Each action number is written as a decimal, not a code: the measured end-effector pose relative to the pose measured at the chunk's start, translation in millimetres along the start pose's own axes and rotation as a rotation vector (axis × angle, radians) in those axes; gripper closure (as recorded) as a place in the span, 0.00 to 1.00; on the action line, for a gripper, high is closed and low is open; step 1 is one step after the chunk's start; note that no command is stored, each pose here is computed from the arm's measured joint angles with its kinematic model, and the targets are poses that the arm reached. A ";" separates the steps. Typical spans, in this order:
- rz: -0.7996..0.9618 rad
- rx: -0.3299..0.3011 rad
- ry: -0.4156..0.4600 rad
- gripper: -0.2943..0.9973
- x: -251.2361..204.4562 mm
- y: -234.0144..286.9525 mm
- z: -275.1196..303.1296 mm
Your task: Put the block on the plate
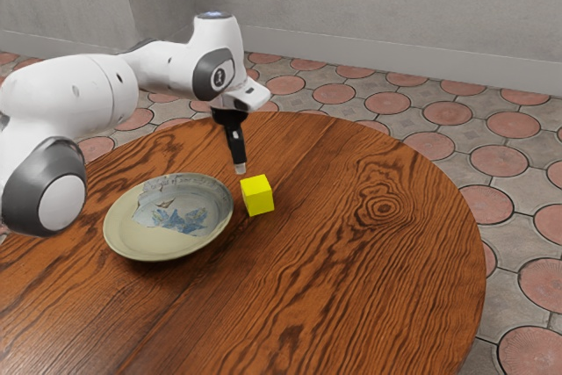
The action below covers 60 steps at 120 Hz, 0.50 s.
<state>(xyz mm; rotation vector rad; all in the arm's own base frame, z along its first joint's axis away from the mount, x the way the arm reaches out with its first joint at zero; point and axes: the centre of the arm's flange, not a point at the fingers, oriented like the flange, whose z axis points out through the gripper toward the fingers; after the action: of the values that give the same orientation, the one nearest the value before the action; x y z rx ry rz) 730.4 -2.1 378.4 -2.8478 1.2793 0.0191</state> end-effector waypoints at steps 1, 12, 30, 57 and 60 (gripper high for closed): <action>-0.001 0.002 0.001 0.23 0.8 -1.0 1.2; -0.015 0.005 0.018 0.23 6.2 -7.2 15.4; -0.041 -0.027 0.044 0.23 11.1 -8.1 39.2; -0.059 -0.033 0.054 0.23 15.4 -10.9 68.2; -0.061 -0.032 0.055 0.23 15.3 -11.8 71.5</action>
<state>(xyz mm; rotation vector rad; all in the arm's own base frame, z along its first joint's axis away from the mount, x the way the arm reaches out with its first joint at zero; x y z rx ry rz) 749.1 -4.1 306.8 -2.9322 1.2118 -0.0403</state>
